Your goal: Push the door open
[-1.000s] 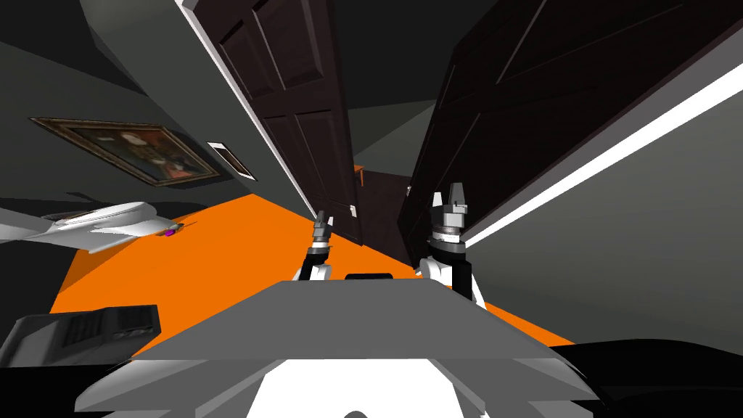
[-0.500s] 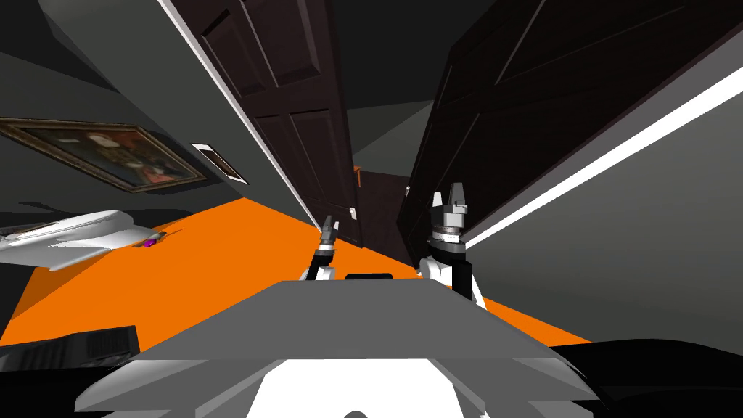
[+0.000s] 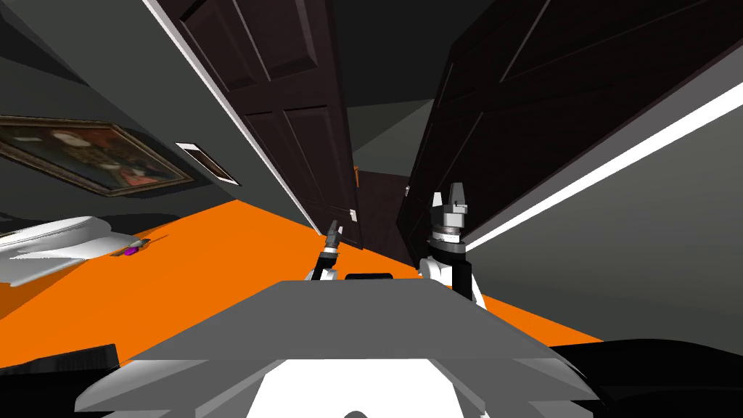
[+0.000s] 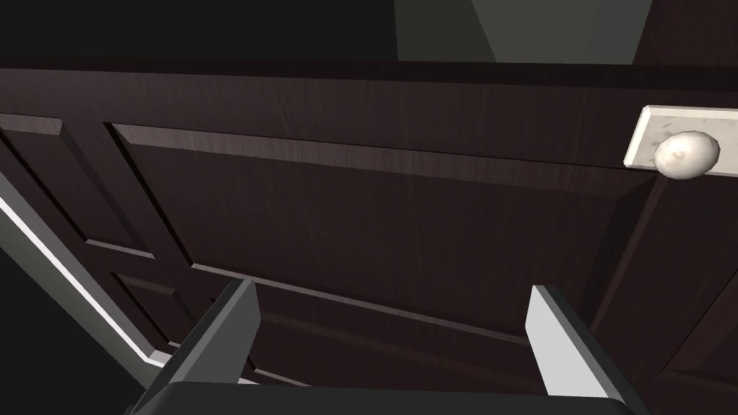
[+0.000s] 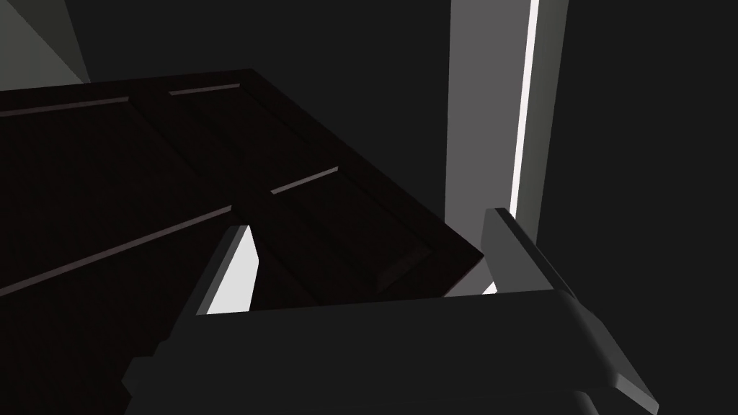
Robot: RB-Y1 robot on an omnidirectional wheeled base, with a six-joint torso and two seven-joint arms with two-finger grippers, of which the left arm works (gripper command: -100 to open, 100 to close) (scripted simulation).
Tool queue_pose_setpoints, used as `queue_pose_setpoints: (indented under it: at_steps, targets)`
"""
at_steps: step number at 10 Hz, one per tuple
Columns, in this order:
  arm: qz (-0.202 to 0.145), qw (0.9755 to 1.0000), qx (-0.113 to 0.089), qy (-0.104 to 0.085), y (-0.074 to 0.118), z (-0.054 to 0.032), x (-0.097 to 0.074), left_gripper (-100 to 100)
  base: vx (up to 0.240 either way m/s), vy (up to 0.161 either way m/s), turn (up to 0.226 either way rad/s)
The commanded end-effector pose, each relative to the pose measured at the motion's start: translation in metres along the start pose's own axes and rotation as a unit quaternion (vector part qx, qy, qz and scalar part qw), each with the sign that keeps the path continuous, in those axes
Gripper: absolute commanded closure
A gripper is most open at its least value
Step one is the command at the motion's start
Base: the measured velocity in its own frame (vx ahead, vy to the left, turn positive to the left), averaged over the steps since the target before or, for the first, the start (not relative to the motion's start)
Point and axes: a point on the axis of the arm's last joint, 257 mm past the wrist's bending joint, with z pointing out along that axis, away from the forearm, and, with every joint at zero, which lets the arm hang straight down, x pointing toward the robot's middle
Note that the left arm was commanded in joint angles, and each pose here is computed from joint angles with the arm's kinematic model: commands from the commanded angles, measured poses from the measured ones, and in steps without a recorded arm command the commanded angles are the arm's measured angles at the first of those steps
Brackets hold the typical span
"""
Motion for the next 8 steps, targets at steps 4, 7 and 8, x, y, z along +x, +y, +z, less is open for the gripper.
queue_pose_setpoints:
  at_steps: [4,7,8]
  targets:
    - [-0.004,0.9991,-0.039,0.018,0.042,-0.0138,0.014,-100,0.055,0.081,-0.080]
    - [-0.006,0.9978,-0.061,0.027,0.065,-0.0229,0.021,-100,0.052,0.067,-0.067]
    - [-0.007,0.9973,-0.066,0.032,0.071,-0.0249,0.025,-100,0.065,0.073,-0.080]
